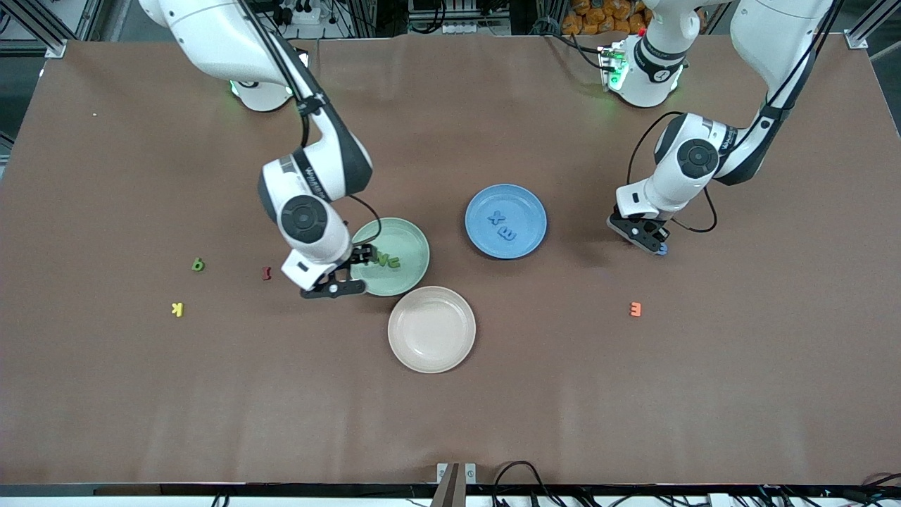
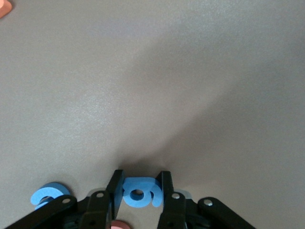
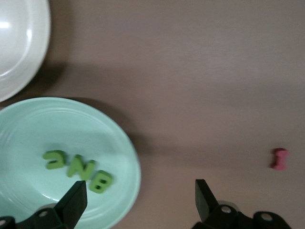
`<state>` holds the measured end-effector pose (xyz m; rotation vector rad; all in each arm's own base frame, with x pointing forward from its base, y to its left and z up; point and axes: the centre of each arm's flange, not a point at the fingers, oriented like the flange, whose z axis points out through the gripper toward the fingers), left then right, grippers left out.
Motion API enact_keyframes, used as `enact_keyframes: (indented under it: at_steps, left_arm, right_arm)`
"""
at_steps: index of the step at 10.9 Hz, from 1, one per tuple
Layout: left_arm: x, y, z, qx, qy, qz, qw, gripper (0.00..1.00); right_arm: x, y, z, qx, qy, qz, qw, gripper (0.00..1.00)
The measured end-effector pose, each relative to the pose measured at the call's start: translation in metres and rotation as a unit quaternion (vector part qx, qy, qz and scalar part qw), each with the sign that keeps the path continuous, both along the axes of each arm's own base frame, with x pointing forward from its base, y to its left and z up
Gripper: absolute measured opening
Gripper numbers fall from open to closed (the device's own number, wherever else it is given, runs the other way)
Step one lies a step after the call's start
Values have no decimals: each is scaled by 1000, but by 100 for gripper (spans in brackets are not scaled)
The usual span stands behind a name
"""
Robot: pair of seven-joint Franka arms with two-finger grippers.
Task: Sort letters by color into matching plates
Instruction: 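Release the u on the green plate while the left gripper lifts blue g, then reach green q with the right gripper while the left gripper carries g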
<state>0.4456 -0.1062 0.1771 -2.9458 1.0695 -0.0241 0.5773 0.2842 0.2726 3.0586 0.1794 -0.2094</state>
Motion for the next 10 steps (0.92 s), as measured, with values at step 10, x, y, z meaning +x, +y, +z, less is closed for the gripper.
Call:
enact_keyframes:
  at_steps: [10]
  left_arm:
    - [36, -66, 43, 17, 5, 65, 998, 37]
  right_arm:
    - [48, -259, 32, -1, -56, -161, 985, 100]
